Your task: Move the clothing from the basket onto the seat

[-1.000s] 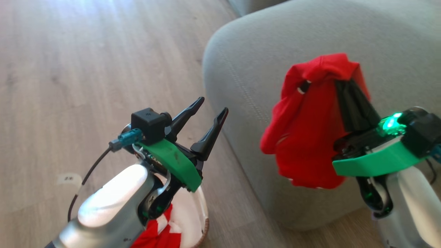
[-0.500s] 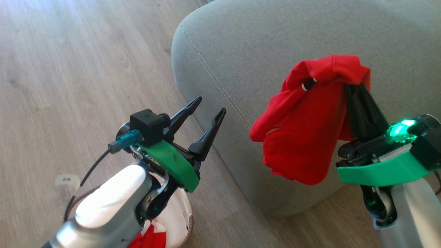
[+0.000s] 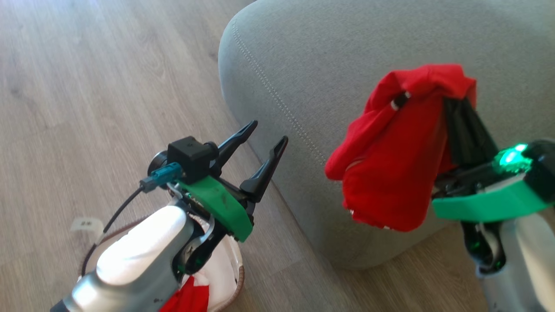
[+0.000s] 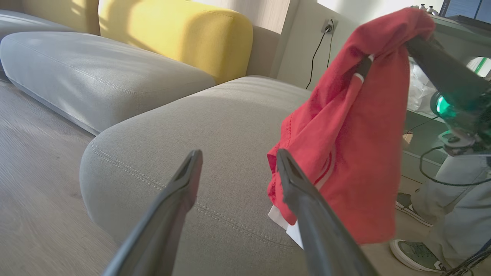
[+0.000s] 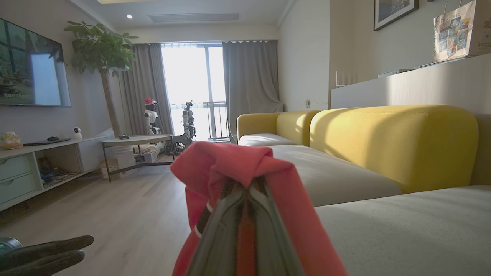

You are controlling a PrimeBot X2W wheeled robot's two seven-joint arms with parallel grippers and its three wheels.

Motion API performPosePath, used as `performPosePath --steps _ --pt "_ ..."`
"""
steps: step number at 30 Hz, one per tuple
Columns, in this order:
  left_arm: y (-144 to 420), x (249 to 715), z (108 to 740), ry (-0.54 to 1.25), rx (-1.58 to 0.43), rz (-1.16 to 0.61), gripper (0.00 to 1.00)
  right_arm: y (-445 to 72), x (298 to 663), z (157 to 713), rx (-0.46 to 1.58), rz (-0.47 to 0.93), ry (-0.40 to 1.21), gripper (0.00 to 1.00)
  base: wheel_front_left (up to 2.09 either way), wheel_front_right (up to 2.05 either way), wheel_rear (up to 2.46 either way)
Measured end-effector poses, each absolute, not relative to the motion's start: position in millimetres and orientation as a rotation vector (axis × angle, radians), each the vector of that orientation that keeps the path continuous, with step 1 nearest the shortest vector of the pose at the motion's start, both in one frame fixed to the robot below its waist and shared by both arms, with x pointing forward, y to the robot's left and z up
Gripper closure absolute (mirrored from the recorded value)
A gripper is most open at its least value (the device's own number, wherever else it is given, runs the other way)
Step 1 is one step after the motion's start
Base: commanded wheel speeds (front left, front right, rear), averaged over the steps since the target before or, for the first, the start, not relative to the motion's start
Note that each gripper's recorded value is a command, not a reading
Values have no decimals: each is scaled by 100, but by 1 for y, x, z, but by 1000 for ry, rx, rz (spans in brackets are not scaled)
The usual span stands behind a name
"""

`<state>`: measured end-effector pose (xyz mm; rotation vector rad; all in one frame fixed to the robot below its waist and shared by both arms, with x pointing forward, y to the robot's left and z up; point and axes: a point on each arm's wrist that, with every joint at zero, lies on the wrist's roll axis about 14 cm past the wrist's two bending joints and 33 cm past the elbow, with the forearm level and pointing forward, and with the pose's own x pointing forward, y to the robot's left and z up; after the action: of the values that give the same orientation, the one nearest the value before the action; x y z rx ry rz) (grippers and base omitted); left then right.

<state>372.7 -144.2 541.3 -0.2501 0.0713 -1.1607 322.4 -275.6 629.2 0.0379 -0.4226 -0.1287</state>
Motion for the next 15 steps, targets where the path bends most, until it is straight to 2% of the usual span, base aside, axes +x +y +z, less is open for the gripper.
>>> performPosePath --steps 15 --pt "-135 392 533 68 -260 -1150 0 -306 392 666 -51 -89 -458 100 0 0 0"
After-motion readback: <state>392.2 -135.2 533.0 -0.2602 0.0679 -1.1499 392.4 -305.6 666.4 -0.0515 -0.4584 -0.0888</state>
